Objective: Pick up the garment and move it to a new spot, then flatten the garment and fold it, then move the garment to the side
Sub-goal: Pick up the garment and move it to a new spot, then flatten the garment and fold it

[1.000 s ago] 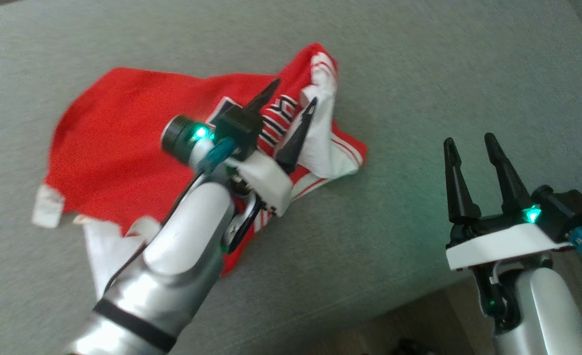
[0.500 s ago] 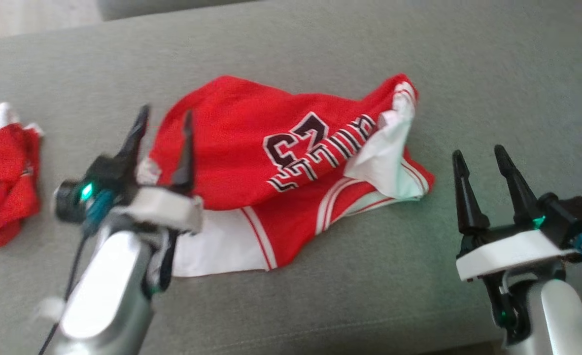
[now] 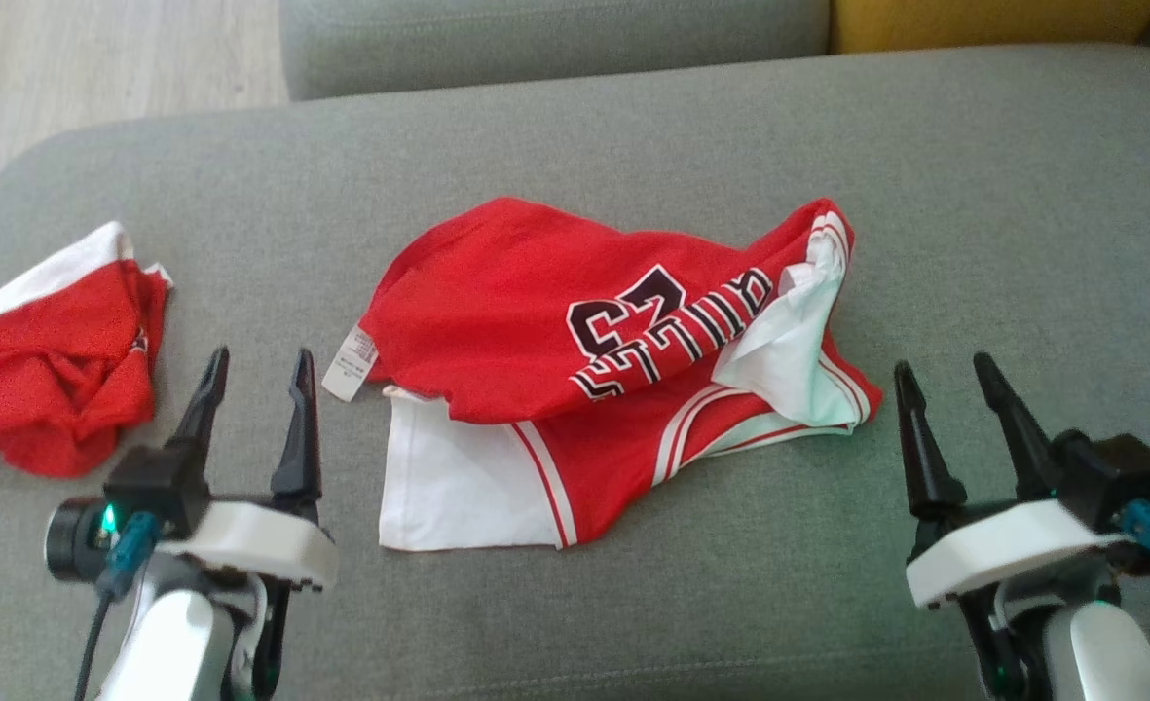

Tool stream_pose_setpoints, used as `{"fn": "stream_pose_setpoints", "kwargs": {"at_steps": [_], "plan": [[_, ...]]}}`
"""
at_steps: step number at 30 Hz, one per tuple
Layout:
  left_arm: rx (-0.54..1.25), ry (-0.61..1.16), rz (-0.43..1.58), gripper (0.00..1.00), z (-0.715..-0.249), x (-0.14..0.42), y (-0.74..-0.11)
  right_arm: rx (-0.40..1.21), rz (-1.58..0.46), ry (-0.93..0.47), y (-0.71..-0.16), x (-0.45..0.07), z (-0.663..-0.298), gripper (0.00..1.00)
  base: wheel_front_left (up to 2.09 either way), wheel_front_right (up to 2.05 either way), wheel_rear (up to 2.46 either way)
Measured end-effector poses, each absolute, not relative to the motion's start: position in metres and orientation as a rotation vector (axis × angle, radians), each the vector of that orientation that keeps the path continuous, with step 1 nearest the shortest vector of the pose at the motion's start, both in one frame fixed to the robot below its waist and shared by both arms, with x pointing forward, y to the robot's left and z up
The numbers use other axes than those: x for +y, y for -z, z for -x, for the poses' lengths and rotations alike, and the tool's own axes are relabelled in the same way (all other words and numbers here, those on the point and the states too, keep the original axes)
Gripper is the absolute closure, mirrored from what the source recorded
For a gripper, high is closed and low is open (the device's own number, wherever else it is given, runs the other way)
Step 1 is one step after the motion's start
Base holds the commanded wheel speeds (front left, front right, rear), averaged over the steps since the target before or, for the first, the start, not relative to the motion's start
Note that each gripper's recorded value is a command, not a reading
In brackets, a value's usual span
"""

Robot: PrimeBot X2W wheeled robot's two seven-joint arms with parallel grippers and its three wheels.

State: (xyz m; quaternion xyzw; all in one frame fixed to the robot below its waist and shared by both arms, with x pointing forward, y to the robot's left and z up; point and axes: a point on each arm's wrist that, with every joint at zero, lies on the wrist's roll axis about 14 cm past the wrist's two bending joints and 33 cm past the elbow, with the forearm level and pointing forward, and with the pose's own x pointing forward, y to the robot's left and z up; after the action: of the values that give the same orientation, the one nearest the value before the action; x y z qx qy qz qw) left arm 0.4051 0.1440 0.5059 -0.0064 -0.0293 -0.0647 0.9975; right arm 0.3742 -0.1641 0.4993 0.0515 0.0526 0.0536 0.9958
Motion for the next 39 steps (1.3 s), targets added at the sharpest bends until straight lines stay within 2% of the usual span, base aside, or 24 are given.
{"fn": "stream_pose_setpoints", "kwargs": {"at_steps": [9, 28, 32, 35, 37, 39], "plan": [[-0.062, 0.147, -0.003, 0.0, -0.387, 0.142, -0.507, 0.139, -0.108, -0.102, -0.493, -0.165, -0.356, 0.0, 0.0, 0.0, 0.0], [-0.039, 0.157, -0.015, 0.0, -0.382, 0.14, -0.499, 0.139, -0.114, -0.121, -0.495, -0.159, -0.357, 0.0, 0.0, 0.0, 0.0], [-0.035, 0.15, -0.029, 0.0, -0.382, 0.143, -0.497, 0.193, -0.101, -0.192, -0.485, -0.135, -0.359, 0.0, 0.0, 0.0, 0.0], [-0.057, 0.133, -0.04, 0.0, -0.387, 0.148, -0.503, 0.307, -0.086, -0.335, -0.461, -0.089, -0.356, 0.0, 0.0, 0.0, 0.0], [-0.067, 0.13, -0.043, 0.0, -0.388, 0.149, -0.506, 0.341, -0.08, -0.377, -0.454, -0.076, -0.355, 0.0, 0.0, 0.0, 0.0], [-0.092, 0.116, -0.046, 0.0, -0.392, 0.152, -0.514, 0.427, -0.061, -0.497, -0.436, -0.042, -0.351, 0.0, 0.0, 0.0, 0.0]]}}
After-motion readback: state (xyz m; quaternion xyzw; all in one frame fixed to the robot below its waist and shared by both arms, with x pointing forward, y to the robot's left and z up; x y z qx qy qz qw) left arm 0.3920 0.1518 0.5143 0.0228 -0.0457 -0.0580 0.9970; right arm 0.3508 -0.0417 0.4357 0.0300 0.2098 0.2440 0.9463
